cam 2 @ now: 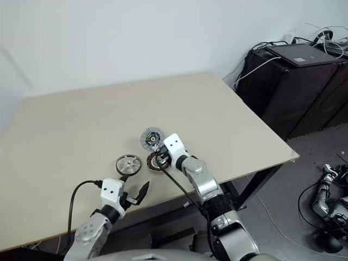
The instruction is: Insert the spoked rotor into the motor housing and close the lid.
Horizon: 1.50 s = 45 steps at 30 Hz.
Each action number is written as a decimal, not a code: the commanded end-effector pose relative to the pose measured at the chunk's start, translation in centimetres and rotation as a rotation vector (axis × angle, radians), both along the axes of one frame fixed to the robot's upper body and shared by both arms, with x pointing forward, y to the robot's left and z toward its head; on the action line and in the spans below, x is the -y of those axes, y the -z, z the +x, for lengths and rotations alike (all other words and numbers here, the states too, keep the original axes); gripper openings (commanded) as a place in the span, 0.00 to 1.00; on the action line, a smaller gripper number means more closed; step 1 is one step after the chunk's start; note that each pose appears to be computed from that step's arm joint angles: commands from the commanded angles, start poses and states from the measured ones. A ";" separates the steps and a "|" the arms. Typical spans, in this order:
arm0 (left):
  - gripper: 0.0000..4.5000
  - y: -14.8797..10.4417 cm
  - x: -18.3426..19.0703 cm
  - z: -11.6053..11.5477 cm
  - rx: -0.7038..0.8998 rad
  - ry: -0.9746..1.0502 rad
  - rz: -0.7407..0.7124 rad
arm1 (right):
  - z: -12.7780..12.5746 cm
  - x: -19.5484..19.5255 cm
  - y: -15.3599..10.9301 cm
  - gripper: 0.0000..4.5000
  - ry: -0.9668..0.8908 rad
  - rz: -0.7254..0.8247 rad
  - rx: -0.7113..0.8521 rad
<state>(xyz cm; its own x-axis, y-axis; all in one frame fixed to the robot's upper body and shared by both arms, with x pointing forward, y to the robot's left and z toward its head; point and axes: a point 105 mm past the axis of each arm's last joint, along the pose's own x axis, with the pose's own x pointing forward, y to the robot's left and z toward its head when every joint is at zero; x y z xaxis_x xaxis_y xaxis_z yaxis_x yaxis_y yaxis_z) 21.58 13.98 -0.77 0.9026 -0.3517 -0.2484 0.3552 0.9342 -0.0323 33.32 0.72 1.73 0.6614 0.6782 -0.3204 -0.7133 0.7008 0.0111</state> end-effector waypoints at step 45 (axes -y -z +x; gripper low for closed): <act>1.00 -1.3 0.2 0.5 0.053 -0.008 -0.012 | 1.1 0.2 -2.5 0.31 0.037 0.042 0.079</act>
